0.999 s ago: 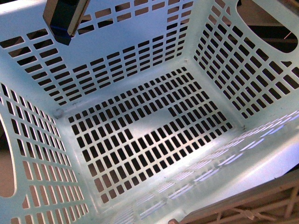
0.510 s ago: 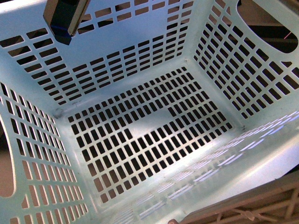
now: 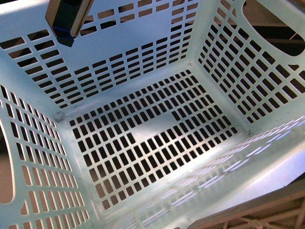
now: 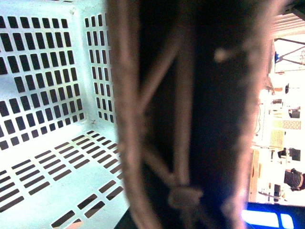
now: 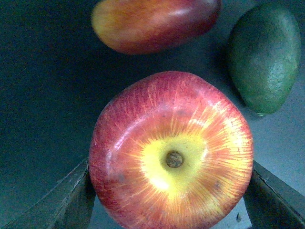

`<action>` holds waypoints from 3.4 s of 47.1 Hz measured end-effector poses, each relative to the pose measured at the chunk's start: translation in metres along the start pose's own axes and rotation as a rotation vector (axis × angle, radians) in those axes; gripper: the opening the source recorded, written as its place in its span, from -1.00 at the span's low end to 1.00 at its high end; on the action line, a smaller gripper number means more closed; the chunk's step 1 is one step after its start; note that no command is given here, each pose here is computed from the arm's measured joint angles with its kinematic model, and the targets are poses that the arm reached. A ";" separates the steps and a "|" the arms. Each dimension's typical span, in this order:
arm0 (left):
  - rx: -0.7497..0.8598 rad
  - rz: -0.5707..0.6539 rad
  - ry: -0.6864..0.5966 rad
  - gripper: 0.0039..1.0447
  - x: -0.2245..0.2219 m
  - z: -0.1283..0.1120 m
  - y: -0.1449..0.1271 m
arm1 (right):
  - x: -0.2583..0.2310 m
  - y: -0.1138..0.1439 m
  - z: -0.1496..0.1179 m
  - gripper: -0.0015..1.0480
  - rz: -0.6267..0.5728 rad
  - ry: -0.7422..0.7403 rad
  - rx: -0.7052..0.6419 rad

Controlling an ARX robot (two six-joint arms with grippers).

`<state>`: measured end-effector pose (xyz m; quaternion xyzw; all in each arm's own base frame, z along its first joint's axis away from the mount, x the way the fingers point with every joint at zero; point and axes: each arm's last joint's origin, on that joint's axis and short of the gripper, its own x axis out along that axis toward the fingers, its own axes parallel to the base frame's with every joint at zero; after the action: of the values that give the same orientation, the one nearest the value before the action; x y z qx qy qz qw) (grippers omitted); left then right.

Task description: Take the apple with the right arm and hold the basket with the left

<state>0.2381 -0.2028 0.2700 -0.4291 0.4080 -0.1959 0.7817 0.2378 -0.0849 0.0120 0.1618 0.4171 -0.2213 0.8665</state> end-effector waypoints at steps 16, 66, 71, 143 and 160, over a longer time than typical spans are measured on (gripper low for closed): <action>0.000 0.000 0.000 -0.91 0.000 0.000 0.000 | -0.142 0.036 0.051 0.41 0.234 -0.328 -0.009; 0.000 0.000 0.000 -0.91 0.000 0.000 0.000 | -0.232 0.175 0.031 0.82 0.597 -0.488 -0.077; 0.008 0.002 0.002 -0.91 0.000 0.000 0.000 | -0.247 0.150 0.035 0.83 0.449 -0.615 -0.018; 0.002 0.002 0.001 -0.91 0.000 0.000 0.000 | -0.218 0.024 -0.024 -0.96 0.471 -0.892 -0.330; 0.002 0.003 0.000 -0.91 0.000 0.000 0.000 | -0.221 0.019 -0.030 -0.96 0.468 -0.883 -0.331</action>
<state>0.2382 -0.2029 0.2694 -0.4277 0.4083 -0.1953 0.7825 0.1057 0.0003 0.1716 0.0028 -0.0058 0.0002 1.0000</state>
